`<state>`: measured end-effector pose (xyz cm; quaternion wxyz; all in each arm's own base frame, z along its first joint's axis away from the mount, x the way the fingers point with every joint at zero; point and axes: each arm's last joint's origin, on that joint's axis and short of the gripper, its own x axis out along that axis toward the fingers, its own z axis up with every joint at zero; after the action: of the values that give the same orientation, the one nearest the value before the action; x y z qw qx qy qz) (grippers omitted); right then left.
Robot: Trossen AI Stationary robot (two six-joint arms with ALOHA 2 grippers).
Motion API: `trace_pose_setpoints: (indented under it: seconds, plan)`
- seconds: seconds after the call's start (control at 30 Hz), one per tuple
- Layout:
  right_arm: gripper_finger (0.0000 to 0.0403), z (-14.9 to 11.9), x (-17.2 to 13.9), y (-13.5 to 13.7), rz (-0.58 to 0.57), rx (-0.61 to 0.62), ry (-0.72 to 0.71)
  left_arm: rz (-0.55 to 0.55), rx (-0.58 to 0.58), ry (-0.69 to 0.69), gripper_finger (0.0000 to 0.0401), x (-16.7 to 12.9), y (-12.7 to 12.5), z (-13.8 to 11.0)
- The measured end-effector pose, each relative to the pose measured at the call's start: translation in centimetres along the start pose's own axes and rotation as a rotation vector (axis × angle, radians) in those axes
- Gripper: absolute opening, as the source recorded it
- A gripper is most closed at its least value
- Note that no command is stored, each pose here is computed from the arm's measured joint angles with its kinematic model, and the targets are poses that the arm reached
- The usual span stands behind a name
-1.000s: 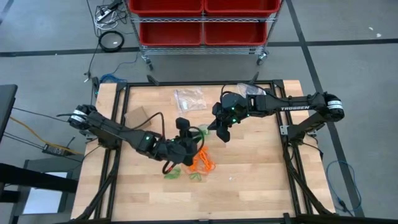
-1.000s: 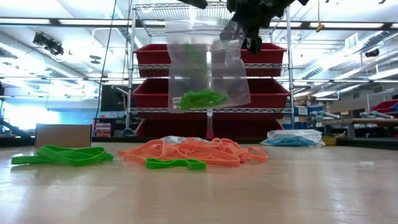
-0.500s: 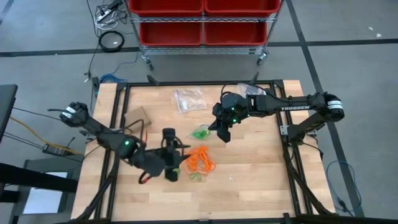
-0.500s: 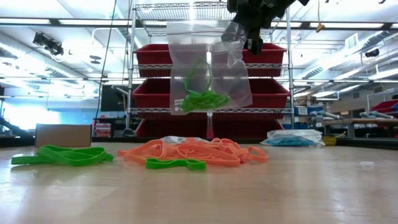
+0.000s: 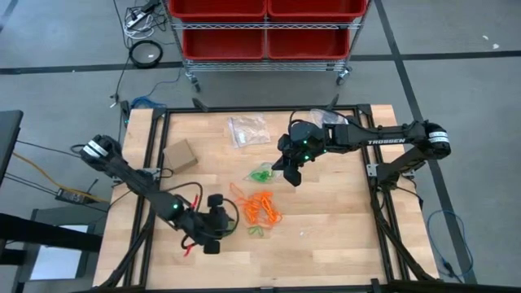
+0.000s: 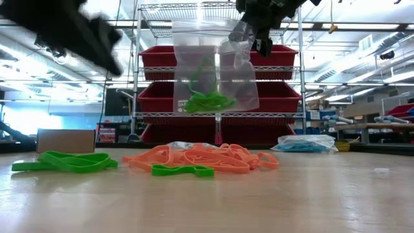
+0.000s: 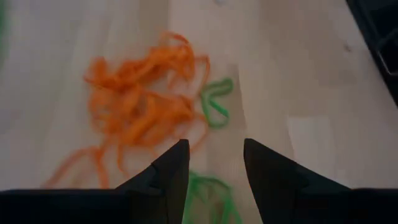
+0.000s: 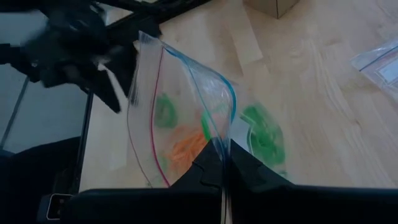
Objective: Sort rubber bands
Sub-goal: Put the green rubber band into the transparent zip bag
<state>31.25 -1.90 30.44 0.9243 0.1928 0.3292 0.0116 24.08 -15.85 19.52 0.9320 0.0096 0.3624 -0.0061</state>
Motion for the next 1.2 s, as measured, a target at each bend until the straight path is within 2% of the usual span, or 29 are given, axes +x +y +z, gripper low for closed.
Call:
trace_pose_setpoints:
  seconds: [0.07, 0.17, 0.33, 0.6, 0.77, 1.0, 1.2]
  plan:
    - [0.0000, 0.0, 0.0, 0.0, 0.000, 0.000, 0.000, 0.002, -0.034, -0.004, 0.0161, 0.6, 0.4, -1.7]
    - [0.0000, 0.0, 0.0, 0.0, 0.001, 0.000, 0.000, 0.070, -0.083, 0.007, 0.0161, 1.3, 1.4, -4.0]
    - [0.0000, 0.0, 0.0, 0.0, 0.000, -0.007, 0.001, 0.096, -0.101, 0.031, 0.0161, 1.8, 2.5, -6.0]
    - [0.0000, 0.0, 0.0, 0.0, 0.000, -0.015, 0.001, 0.076, -0.108, 0.025, 0.0152, 2.3, 3.1, -6.3]
    - [0.0000, 0.0, 0.0, 0.0, 0.000, -0.015, 0.001, 0.043, -0.095, 0.060, 0.0118, 3.5, 3.0, -6.8]
    - [0.0000, 0.0, 0.0, 0.0, 0.000, -0.016, 0.001, 0.110, -0.138, 0.093, 0.0081, 5.5, 3.4, -7.8]
    - [0.0000, 0.0, 0.0, 0.0, 0.000, -0.016, 0.002, 0.091, -0.095, 0.087, 0.0044, 6.0, 3.1, -7.4]
